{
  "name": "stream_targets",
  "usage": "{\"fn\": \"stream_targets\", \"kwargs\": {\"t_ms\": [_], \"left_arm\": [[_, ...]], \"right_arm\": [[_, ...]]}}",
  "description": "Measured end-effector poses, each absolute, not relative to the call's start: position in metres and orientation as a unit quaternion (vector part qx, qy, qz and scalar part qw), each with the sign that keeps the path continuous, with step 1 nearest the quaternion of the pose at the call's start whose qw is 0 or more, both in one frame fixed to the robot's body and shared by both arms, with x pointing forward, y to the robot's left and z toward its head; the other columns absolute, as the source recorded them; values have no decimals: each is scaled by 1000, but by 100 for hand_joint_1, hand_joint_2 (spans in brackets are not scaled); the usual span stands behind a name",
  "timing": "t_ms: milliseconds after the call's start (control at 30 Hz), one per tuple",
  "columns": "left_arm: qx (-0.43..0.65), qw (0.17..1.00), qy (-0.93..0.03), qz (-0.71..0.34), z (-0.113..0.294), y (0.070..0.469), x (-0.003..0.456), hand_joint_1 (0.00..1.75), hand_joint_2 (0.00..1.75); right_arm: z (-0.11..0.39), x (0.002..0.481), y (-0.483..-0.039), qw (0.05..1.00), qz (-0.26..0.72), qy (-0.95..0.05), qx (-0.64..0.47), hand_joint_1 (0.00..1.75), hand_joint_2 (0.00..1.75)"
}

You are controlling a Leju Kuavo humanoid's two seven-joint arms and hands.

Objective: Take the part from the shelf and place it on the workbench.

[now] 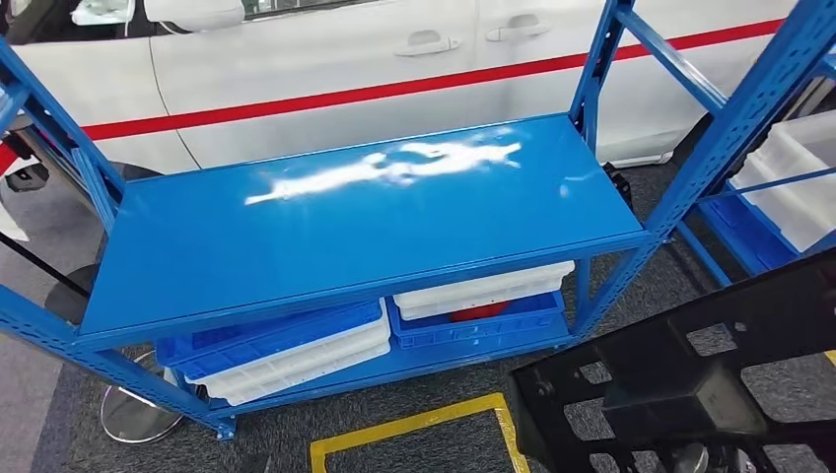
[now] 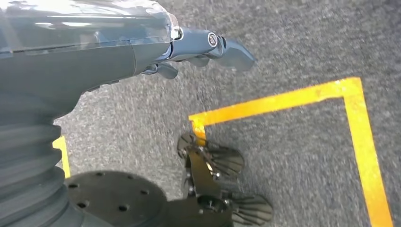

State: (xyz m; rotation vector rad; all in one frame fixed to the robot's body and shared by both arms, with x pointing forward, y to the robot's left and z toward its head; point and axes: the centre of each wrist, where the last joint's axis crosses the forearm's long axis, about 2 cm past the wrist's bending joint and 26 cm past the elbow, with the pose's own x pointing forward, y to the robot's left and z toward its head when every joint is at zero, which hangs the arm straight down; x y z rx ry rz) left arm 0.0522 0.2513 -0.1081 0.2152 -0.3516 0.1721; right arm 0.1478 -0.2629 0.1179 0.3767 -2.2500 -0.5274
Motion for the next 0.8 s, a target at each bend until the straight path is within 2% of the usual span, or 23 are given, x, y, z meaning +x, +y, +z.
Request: {"fn": "stream_targets", "kwargs": {"t_ms": [300,800], "left_arm": [[122,973,-163,110,-108,253,53,0,175],[184,955,-135,187,-108,257,48,0,175]], "right_arm": [[110,148,-256,400,-214,-876,165,175,175],[102,179,-217,401,-235,-849,252,175,175]]}}
